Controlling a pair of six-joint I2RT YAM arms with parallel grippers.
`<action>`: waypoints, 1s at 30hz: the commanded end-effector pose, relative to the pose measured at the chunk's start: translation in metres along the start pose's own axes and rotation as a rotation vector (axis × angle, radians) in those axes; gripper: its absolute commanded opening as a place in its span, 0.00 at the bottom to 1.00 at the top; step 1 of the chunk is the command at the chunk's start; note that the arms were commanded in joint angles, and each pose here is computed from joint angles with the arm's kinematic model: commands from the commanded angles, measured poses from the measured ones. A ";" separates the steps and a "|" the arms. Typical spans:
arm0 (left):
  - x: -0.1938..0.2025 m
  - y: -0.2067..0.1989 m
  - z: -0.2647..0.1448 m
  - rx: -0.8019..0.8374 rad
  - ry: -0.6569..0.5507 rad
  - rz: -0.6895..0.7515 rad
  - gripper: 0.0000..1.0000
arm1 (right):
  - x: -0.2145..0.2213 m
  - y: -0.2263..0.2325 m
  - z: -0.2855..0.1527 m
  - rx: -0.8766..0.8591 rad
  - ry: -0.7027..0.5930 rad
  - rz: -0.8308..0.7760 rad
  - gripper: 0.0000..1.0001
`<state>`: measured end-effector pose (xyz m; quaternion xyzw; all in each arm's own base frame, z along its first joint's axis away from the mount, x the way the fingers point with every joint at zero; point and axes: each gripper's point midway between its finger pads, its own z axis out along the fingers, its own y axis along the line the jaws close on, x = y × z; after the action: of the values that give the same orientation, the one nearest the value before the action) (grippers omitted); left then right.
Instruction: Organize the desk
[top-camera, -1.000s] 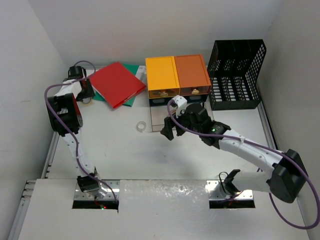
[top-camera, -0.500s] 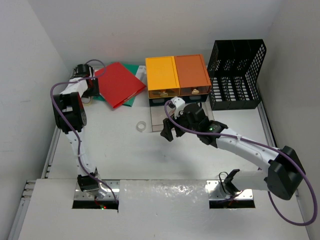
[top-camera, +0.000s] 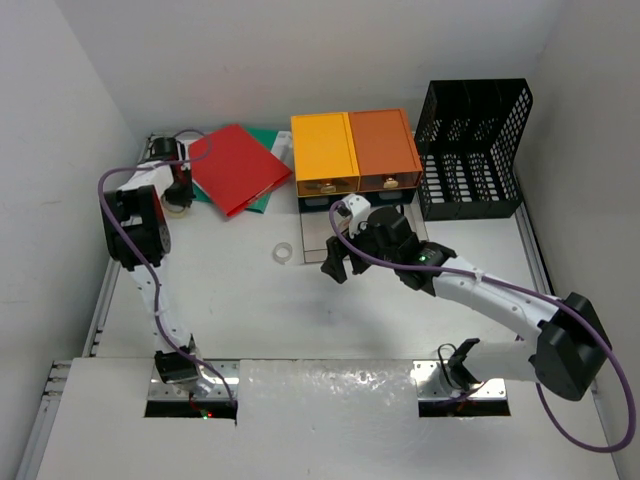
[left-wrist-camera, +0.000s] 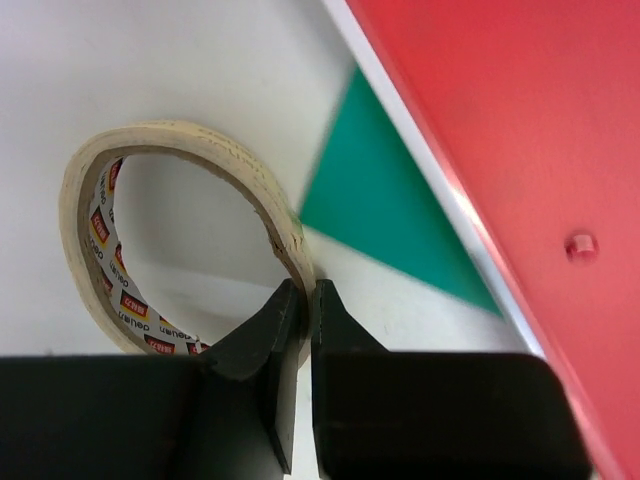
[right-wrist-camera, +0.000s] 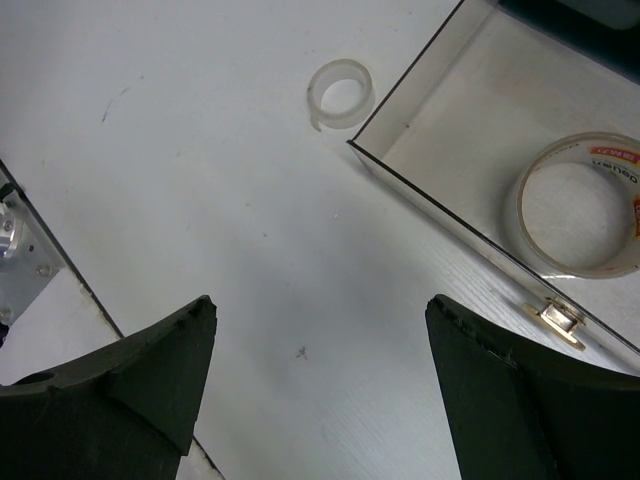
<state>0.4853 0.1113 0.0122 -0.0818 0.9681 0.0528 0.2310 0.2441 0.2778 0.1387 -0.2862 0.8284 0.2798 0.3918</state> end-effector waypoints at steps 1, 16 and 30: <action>0.032 -0.017 -0.021 0.117 0.081 -0.012 0.00 | -0.024 0.011 -0.009 -0.034 -0.072 -0.019 0.83; 0.016 -0.121 -0.217 0.418 -0.256 0.288 0.00 | -0.028 -0.006 -0.025 -0.024 -0.076 -0.025 0.86; 0.163 -0.285 -0.262 0.511 -0.186 1.099 0.00 | -0.031 -0.069 -0.065 0.078 -0.150 0.128 0.86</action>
<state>0.2715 -0.2227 0.1505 0.4651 0.8408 -0.1049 0.2564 0.2789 0.2049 0.1696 -0.2006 0.8326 0.2885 0.4282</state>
